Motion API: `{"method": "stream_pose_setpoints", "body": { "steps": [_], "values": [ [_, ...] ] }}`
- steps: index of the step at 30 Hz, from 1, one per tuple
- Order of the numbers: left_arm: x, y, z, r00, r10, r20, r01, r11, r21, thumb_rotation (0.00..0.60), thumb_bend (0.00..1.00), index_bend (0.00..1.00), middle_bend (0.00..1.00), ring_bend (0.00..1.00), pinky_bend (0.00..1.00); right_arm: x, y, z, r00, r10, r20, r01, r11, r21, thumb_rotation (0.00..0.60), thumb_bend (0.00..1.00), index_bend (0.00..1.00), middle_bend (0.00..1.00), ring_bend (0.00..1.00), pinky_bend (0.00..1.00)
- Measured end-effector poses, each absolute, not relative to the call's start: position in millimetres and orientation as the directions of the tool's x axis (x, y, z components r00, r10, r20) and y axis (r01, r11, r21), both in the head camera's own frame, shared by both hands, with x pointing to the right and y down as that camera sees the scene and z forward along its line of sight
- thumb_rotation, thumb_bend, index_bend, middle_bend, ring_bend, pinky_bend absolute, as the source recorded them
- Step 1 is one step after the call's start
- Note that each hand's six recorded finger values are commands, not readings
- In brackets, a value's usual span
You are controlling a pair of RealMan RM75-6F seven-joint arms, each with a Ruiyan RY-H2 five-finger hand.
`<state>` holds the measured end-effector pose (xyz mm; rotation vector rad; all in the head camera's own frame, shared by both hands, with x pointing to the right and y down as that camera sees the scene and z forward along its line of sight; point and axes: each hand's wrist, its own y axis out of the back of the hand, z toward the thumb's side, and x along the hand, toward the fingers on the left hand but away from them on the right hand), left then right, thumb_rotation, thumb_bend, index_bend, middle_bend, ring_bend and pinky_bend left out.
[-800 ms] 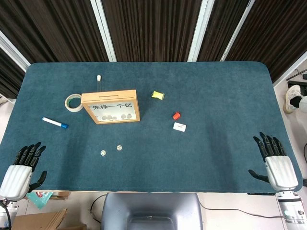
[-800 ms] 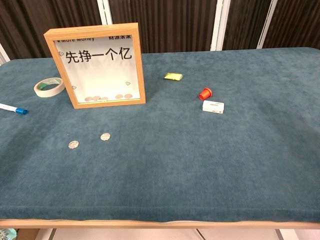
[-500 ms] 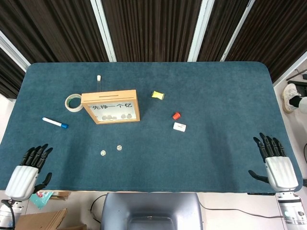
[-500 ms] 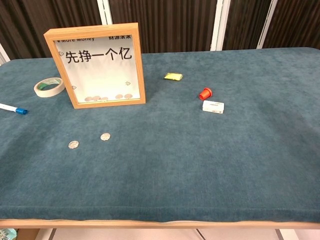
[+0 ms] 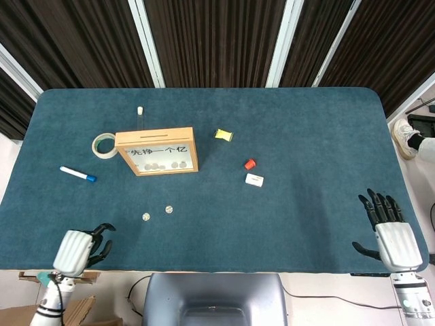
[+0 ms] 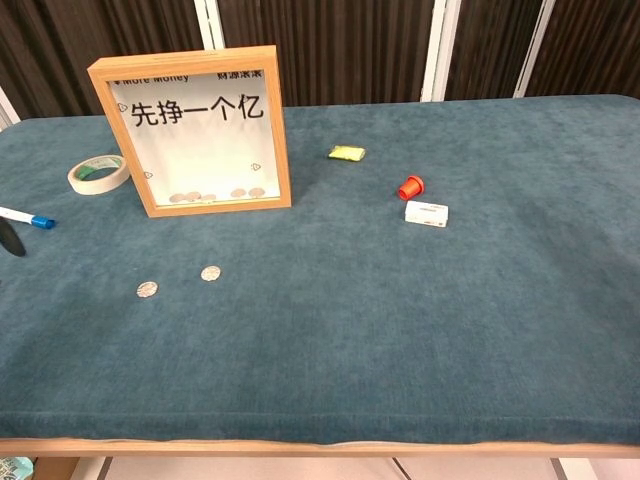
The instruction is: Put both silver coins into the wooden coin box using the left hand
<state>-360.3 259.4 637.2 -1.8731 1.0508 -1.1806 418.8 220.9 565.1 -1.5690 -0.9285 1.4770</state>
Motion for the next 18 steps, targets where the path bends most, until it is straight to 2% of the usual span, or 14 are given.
{"method": "stream_pose_setpoints", "body": {
  "steps": [5,13,18],
  "values": [
    [-336.3,260.6,670.0,0.243,-0.86,0.449,-0.258,-0.503,-0.825,0.6,0.43,0.38,1.0,1.0,1.0,423.0,218.9,562.5,0.056,0.9,-0.433,-0.003,-0.433,-0.901,0.6,0.17,0.0,0.0,0.0,0.0],
    [-308.1,252.6,697.7,0.182,-0.869,0.46,-0.193,-0.49,-0.85,0.6,0.41,0.36,1.0,1.0,1.0,426.7,218.1,559.3,0.05,0.901,-0.43,0.01,-0.431,-0.902,0.6,0.17,0.0,0.0,0.0,0.0],
    [-300.2,251.0,714.5,0.131,-0.867,0.48,-0.146,-0.496,-0.856,0.6,0.4,0.39,1.0,1.0,1.0,428.0,217.6,558.4,0.045,0.903,-0.428,0.009,-0.429,-0.903,0.6,0.17,0.0,0.0,0.0,0.0]
  ]
}}
